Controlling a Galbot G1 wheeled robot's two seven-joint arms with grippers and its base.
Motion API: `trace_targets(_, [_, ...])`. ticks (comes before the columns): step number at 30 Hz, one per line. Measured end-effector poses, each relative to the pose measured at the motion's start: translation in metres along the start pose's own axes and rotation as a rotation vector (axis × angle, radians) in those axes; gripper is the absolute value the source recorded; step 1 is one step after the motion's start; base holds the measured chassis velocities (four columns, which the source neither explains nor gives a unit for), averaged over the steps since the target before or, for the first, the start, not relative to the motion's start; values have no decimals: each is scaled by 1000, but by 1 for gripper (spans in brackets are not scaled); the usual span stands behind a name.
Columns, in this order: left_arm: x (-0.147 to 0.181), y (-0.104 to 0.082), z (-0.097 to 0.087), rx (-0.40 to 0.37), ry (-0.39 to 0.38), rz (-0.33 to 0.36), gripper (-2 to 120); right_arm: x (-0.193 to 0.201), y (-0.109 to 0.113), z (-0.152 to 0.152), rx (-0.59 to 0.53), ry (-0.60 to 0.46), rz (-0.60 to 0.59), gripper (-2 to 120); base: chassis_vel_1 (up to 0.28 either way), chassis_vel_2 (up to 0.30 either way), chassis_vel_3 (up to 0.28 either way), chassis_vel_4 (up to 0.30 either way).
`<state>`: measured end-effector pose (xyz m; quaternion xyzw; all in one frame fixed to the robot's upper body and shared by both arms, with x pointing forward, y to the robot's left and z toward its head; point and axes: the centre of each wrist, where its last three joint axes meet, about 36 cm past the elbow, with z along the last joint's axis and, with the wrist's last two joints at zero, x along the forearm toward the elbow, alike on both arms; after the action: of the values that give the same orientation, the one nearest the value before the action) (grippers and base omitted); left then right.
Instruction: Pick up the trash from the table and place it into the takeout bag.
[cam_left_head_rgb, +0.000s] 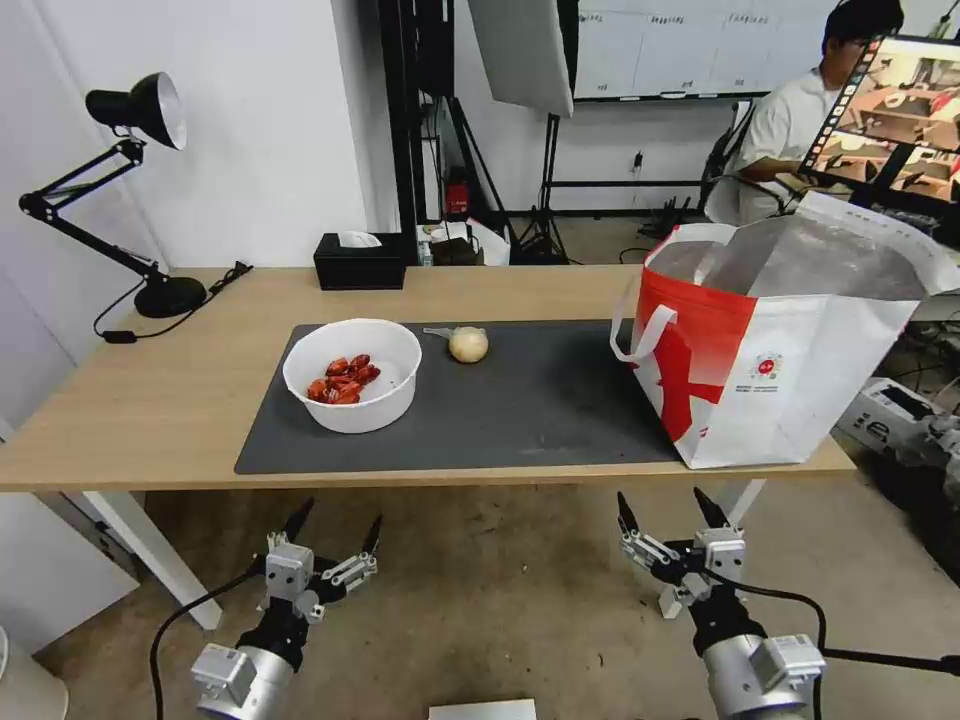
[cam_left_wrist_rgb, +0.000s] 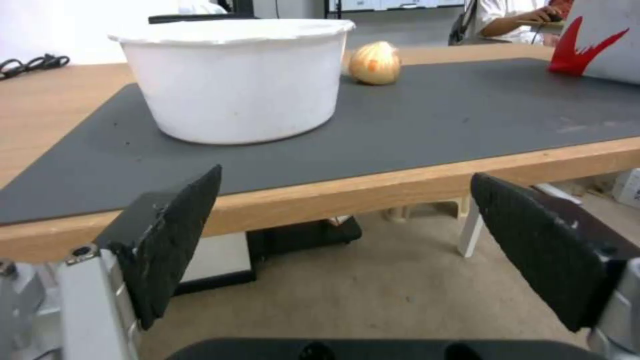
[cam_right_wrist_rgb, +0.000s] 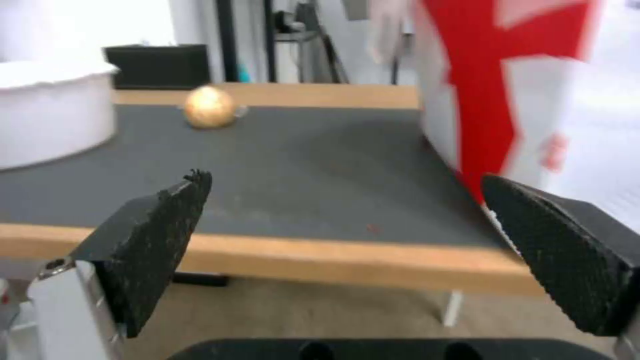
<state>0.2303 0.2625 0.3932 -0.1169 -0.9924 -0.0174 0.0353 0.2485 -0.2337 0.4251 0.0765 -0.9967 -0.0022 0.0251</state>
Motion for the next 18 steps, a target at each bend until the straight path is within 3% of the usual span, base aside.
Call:
trace_targets(9, [1, 0, -3, -1, -6, -4, 100, -56, -6, -38, -32, -41, -217, 100, 0, 0, 0, 0])
trace_targets(18, [1, -3, -3, 7, -9, -7, 100, -103, 0, -44, -48, -57, -305, 100, 0, 0, 0, 0])
